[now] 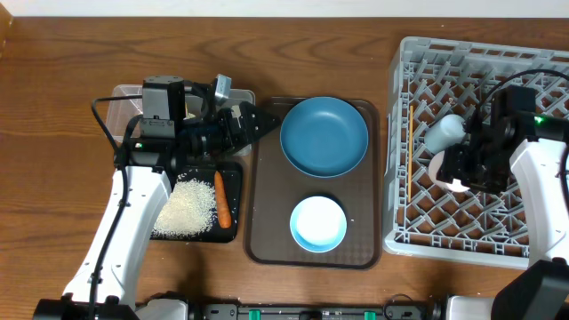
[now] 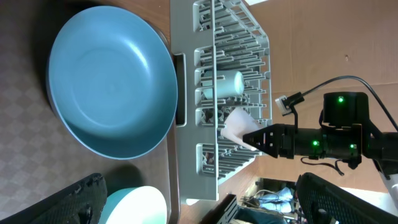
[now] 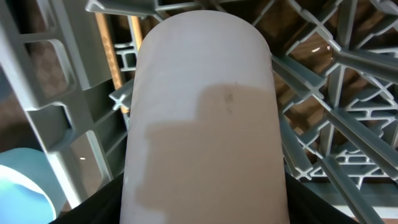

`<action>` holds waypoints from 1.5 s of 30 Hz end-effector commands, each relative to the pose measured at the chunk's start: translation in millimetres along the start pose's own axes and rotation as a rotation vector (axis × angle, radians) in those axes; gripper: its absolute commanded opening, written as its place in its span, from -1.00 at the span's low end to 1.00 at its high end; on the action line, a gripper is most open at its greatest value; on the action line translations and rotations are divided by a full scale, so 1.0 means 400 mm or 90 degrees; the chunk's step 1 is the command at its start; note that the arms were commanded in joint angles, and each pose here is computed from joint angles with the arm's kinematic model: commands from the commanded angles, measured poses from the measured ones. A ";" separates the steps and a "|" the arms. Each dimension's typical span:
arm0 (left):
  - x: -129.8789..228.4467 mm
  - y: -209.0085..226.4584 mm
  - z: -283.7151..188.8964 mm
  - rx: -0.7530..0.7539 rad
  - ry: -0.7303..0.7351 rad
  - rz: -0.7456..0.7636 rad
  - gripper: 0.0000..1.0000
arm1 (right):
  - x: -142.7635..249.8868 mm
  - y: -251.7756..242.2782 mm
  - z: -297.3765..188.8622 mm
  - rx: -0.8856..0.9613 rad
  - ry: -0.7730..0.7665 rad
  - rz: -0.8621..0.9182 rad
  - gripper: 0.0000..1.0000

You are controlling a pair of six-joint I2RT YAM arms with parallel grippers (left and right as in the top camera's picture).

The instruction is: Sort waste into correct bins and load items into the dishwasher rack

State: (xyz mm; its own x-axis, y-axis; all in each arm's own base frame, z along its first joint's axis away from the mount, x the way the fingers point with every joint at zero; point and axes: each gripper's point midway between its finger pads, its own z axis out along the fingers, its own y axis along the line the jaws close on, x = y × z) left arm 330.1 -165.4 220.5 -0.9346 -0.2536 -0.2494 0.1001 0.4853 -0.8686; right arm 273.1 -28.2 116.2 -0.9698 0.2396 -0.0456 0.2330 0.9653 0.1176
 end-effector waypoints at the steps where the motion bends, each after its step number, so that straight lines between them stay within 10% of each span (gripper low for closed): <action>1: 0.001 0.008 0.001 -0.003 0.001 0.001 1.00 | 0.007 -0.003 0.012 0.012 0.007 0.003 -0.85; 14: 0.001 0.008 0.001 -0.003 0.001 0.001 1.00 | -0.001 -0.001 0.009 0.009 -0.001 0.003 0.50; 33: 0.001 0.008 0.001 -0.003 0.001 0.001 1.00 | -0.040 0.147 -0.187 -0.135 -0.055 -0.094 0.18; 45: 0.003 0.031 0.002 -0.035 -0.005 -0.013 1.00 | -0.054 0.267 -0.100 -0.008 -0.113 -0.143 0.05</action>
State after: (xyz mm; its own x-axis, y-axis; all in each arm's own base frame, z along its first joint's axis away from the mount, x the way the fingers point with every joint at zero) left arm 330.1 -161.6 213.4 -0.9344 -0.2696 -0.2328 0.0654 0.5127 -0.8561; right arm 315.8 67.5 180.7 -0.9708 -0.0001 -0.2398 -0.0449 0.9823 0.1816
